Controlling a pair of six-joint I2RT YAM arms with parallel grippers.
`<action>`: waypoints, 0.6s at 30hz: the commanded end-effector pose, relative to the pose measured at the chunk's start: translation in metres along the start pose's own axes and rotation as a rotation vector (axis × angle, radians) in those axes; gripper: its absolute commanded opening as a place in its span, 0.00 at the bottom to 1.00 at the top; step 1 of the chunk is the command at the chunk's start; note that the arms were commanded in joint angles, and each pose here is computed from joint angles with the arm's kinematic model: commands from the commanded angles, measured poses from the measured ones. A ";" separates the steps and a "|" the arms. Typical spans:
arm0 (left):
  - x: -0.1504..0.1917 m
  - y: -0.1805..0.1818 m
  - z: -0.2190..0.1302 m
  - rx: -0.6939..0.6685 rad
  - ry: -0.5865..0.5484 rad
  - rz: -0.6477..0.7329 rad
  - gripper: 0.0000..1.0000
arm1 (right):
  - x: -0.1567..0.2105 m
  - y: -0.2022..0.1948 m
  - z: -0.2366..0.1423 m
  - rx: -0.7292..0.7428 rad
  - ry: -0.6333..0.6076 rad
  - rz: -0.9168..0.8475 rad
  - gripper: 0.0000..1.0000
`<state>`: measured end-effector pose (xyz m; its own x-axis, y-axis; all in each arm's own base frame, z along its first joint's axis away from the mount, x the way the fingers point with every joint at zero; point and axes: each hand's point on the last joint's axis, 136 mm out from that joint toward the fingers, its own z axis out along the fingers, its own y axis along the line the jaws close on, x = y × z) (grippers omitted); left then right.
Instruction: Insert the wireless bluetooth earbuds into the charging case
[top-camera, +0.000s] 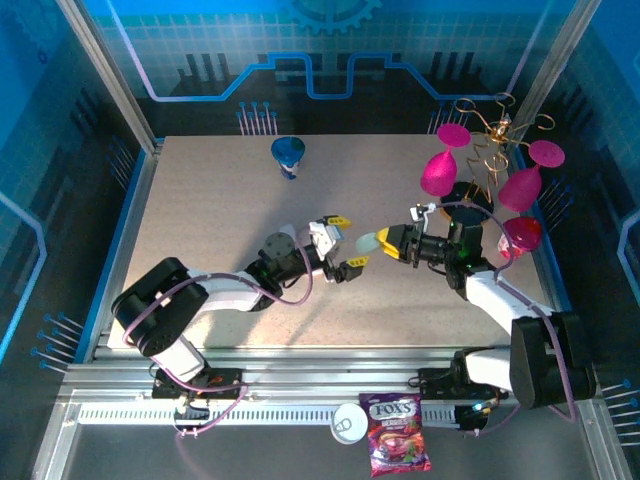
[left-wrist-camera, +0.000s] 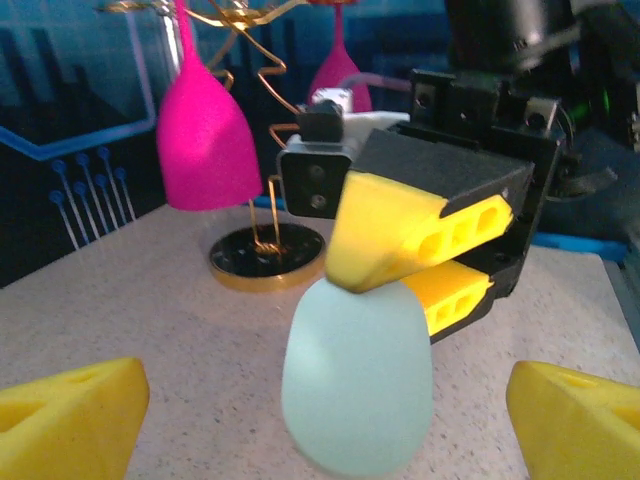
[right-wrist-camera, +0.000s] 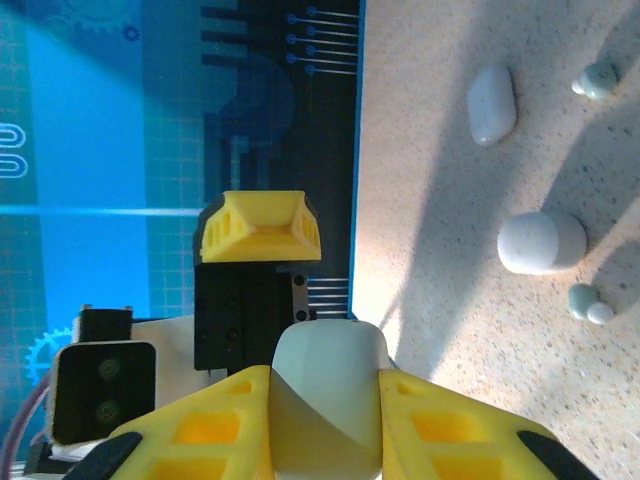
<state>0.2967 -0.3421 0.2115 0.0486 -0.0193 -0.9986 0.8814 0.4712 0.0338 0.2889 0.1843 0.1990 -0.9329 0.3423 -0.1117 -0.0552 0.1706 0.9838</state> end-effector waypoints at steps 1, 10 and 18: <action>-0.034 0.004 -0.008 -0.022 -0.160 -0.004 0.94 | -0.008 0.026 -0.003 -0.102 -0.021 -0.007 0.25; -0.042 0.005 -0.005 -0.019 -0.204 0.027 0.92 | -0.022 0.061 -0.006 -0.224 -0.066 0.012 0.24; -0.047 0.009 0.008 -0.015 -0.220 0.027 0.75 | -0.024 0.075 -0.007 -0.282 -0.074 0.036 0.24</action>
<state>0.3019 -0.3418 0.2418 0.1293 -0.1574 -0.9790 0.8751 0.4824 0.0380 0.3046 0.1833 0.2599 -0.9141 0.4021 -0.0531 -0.0838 -0.0591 0.9947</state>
